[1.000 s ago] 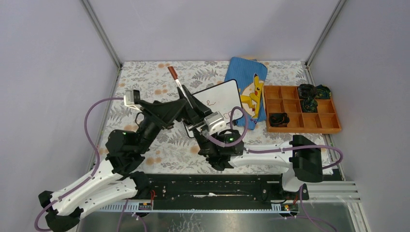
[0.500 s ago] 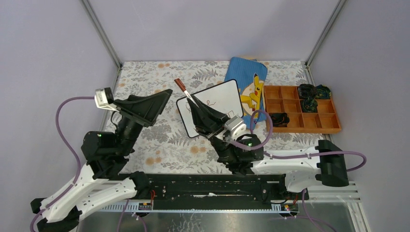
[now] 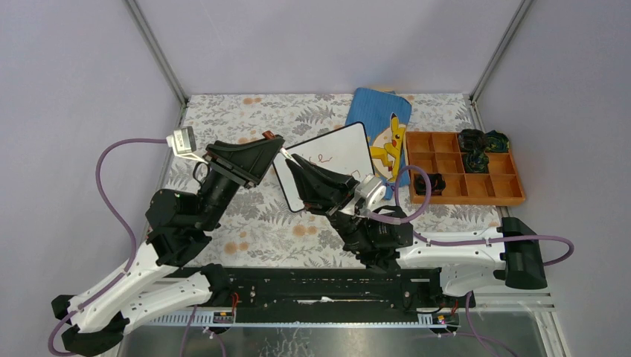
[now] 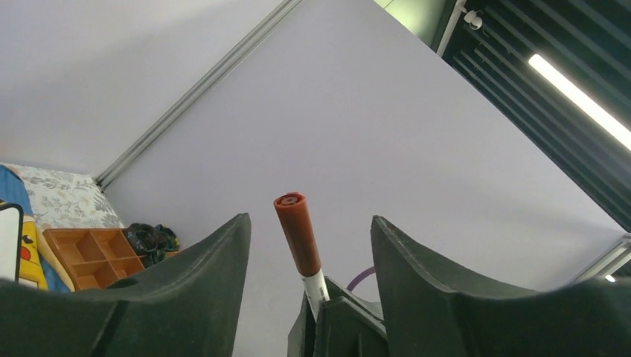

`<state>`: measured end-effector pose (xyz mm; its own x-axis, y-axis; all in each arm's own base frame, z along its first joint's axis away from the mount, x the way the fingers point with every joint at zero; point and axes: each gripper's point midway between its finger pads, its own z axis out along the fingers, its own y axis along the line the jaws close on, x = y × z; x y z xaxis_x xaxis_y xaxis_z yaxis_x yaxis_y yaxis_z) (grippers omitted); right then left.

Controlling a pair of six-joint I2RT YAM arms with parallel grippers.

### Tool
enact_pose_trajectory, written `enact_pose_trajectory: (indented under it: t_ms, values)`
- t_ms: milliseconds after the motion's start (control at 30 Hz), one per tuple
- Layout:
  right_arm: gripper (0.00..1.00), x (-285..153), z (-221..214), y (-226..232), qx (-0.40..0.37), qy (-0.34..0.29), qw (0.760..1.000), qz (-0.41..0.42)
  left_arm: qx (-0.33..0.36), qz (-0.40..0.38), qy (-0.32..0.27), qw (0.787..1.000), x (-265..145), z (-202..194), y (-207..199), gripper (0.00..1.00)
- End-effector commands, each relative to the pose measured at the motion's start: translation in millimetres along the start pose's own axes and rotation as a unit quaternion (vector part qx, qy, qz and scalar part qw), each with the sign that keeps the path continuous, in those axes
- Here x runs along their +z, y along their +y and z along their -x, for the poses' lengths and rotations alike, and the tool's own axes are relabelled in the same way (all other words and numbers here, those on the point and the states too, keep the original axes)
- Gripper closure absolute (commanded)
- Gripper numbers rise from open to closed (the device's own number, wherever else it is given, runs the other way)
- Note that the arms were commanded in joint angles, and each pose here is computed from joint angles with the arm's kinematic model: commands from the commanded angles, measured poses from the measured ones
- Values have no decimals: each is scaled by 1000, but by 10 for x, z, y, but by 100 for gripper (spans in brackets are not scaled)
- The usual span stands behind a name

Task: Write a sentence on the whiteboard
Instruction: Place the whiteboard marker at the center of the board.

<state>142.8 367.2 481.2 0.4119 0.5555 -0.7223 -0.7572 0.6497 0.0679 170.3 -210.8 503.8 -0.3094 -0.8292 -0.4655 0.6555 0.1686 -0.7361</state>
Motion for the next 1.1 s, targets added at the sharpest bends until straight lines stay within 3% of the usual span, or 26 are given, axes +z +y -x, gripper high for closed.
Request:
enact_pose_trajectory:
  t_ms: [0,133,400,533,667,767,1067]
  values:
    - [100,11,261,-5,33,-29,999,4,3,-23,-13,1000,-7,113,-162,37]
    - [100,-3,251,-15,31,-28,999,3,-1,-16,-17,1000,-22,123,-126,44]
    - [100,-20,236,-23,31,-26,999,2,-3,-5,-22,1000,-38,135,-76,49]
    - [100,-17,248,-31,31,-27,999,1,-3,-6,-18,1000,-27,113,-75,58]
    - [100,-18,242,-33,30,-25,999,0,-4,0,-15,1000,-11,84,-41,75]
    - [100,-7,239,-39,28,-25,999,-2,-10,6,-8,1000,-1,43,-10,100]
    - [100,51,234,-78,18,-31,999,-22,-92,10,60,994,19,-457,203,100]
